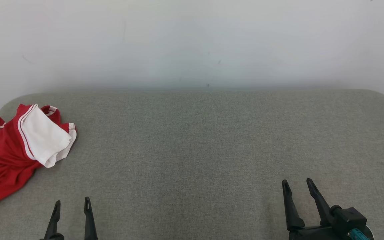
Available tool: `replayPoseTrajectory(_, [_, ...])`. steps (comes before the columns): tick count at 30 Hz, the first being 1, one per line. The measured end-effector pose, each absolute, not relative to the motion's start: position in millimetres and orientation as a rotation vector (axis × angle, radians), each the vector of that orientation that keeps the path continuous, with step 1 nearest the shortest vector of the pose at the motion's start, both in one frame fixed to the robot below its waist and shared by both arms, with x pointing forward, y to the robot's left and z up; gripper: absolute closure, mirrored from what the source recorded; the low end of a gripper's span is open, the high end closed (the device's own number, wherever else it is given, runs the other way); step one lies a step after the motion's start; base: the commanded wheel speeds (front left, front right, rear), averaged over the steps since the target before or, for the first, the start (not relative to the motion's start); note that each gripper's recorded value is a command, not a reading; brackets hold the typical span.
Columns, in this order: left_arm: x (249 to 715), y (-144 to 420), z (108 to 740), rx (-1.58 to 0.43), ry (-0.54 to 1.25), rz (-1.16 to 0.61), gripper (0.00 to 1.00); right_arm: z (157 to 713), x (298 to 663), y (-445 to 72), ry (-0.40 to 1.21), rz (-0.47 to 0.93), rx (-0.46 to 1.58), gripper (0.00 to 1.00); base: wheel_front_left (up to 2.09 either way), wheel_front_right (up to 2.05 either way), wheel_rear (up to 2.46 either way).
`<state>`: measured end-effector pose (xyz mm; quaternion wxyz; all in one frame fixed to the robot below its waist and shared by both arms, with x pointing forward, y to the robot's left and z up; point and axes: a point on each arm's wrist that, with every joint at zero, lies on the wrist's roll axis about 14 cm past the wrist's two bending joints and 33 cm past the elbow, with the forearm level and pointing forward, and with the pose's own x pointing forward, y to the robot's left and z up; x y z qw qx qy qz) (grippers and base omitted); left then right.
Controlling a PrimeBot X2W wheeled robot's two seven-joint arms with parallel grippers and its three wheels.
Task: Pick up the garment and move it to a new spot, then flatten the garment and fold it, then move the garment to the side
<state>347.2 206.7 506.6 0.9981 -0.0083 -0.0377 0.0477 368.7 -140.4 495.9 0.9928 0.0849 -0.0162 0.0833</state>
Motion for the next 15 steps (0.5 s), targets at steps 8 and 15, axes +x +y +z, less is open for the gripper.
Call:
replayPoseTrajectory(8, [346.8, 205.3, 510.5, 0.037, -0.095, 0.077, 0.00, 496.1, 367.1, -145.3, -0.043, 0.159, 0.118, 0.00, 0.00, 0.00, 0.00])
replayPoseTrajectory(15, [345.1, 204.6, 511.4, 0.027, -0.098, 0.049, 0.00, 496.4, 366.0, -148.6, -0.045, 0.149, 0.119, 0.00, 0.00, 0.00, 0.00])
